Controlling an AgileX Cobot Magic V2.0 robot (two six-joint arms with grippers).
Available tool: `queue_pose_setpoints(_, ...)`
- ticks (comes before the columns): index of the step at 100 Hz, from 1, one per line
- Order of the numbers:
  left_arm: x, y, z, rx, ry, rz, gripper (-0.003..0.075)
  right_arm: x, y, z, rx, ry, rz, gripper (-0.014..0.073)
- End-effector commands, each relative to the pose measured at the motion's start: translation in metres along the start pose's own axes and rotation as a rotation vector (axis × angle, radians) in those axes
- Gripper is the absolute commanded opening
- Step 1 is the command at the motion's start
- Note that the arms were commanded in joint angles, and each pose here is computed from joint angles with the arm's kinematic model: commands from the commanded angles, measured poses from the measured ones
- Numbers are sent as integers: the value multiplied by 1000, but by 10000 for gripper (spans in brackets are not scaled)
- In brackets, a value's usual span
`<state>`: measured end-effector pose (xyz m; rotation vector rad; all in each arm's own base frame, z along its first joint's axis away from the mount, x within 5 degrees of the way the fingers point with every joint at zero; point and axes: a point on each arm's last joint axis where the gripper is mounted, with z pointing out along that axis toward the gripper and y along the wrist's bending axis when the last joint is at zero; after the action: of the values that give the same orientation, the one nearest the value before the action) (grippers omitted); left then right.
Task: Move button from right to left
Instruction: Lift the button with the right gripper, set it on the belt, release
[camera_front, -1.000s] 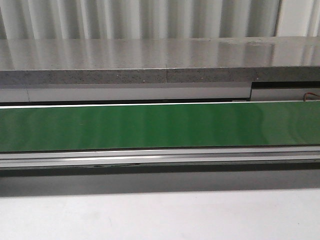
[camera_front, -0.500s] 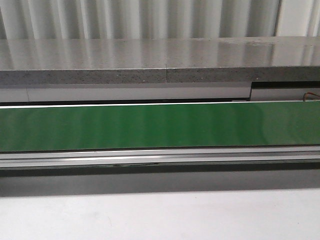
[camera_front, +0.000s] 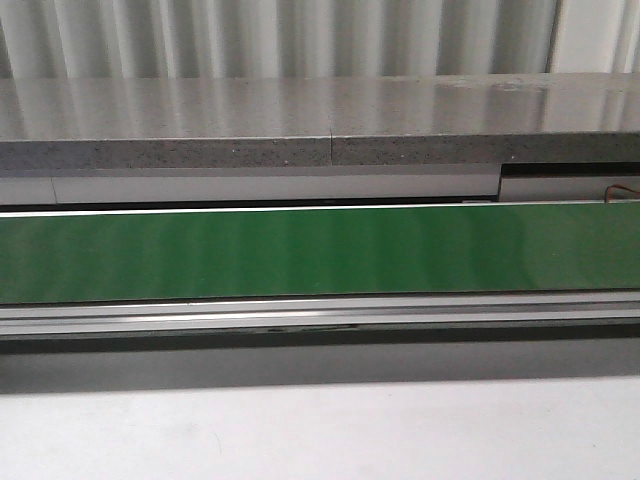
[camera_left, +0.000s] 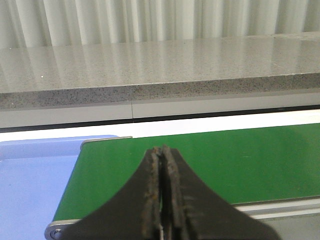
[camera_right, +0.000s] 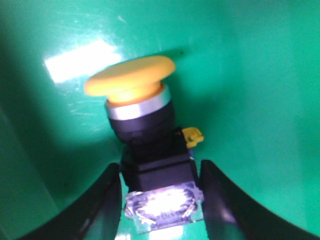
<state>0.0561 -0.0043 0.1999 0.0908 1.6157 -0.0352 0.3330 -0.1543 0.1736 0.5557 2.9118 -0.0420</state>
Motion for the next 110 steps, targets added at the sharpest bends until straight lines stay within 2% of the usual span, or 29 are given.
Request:
queue_pose_setpoints(1, 4, -1, 0, 7, -71, -14, -20, -4, -2, -42, 9, -109, -8, 190)
queue_pose_setpoints(30, 4, -1, 0, 7, -71, -14, -20, 18, 11, -111, -37, -187, 23, 184)
queue_pose_setpoints(51, 4, -1, 0, 7, -71, -14, -20, 32, 46, -142, -100, -238, -48, 184)
queue_pose_setpoints(61, 4, -1, 0, 7, -71, -14, -20, 37, 69, -141, -124, -211, -98, 184)
queue_pose_setpoints(82, 4, -1, 0, 7, -71, -14, -20, 35, 106, -127, -163, -206, -126, 184)
queue_pose_setpoints(110, 4, -1, 0, 7, -71, -14, -20, 26, 117, -87, -152, -90, -59, 186)
